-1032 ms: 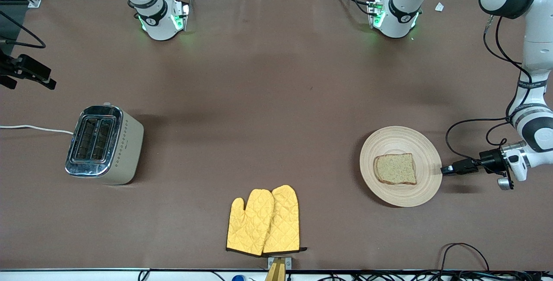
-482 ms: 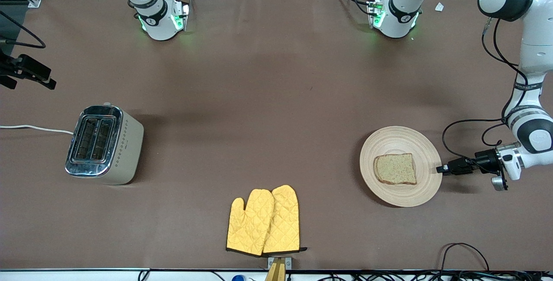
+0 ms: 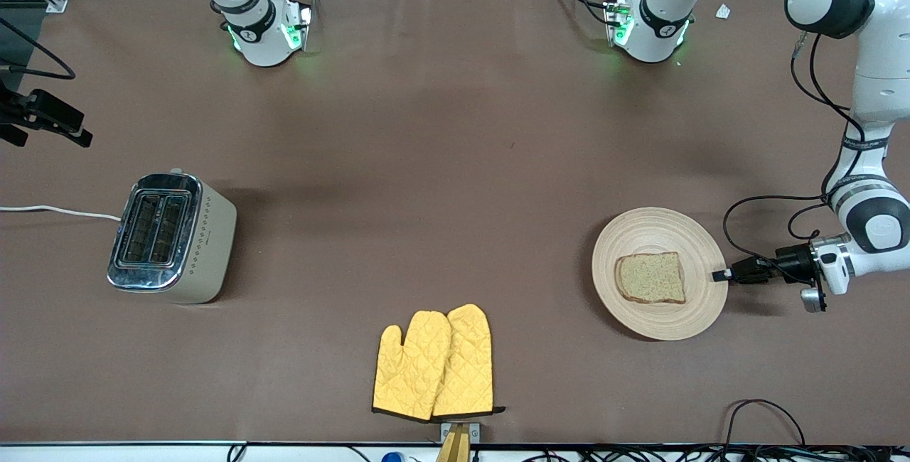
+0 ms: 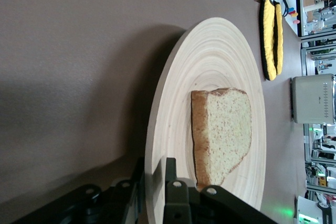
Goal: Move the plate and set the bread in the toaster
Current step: 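Grip the wooden plate rim with the left gripper, then slide the plate toward the table middle with the left gripper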
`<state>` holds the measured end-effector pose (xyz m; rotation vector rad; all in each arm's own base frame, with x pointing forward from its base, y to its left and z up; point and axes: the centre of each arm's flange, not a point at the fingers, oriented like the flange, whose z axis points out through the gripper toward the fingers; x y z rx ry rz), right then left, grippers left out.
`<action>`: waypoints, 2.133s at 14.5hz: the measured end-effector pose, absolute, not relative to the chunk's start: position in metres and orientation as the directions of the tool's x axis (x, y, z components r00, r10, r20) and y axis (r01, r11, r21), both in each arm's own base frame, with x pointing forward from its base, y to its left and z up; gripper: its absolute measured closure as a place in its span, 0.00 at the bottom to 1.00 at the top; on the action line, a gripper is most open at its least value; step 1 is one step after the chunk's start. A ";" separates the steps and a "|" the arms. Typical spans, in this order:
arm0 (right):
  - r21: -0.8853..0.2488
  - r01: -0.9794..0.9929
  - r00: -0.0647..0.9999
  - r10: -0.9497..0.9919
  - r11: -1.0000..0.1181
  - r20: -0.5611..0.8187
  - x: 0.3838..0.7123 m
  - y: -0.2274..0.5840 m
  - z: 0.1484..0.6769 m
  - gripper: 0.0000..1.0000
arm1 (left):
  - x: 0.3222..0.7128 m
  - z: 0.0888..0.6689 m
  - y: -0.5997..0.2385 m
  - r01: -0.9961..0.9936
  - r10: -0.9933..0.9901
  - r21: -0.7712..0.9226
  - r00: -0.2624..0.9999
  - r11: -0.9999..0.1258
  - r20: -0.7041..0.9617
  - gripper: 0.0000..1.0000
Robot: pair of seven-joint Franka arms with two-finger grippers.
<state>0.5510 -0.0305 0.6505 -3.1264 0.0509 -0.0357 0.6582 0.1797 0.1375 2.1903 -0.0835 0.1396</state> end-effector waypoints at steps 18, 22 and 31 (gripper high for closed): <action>-0.015 -0.033 0.999 -0.033 -0.999 0.022 0.551 -0.031 0.650 0.00 | 0.687 0.183 -0.034 -0.212 -0.244 0.903 0.962 -0.373 0.125 0.91; -0.015 -0.033 0.999 -0.033 -0.999 0.022 0.551 -0.031 0.650 0.00 | 0.678 0.184 -0.113 -0.187 -0.229 0.895 0.968 -0.404 0.098 0.91; -0.015 -0.033 0.999 -0.033 -0.999 0.021 0.551 -0.031 0.650 0.00 | 0.615 0.149 -0.260 -0.124 -0.147 0.878 0.987 -0.462 0.062 0.91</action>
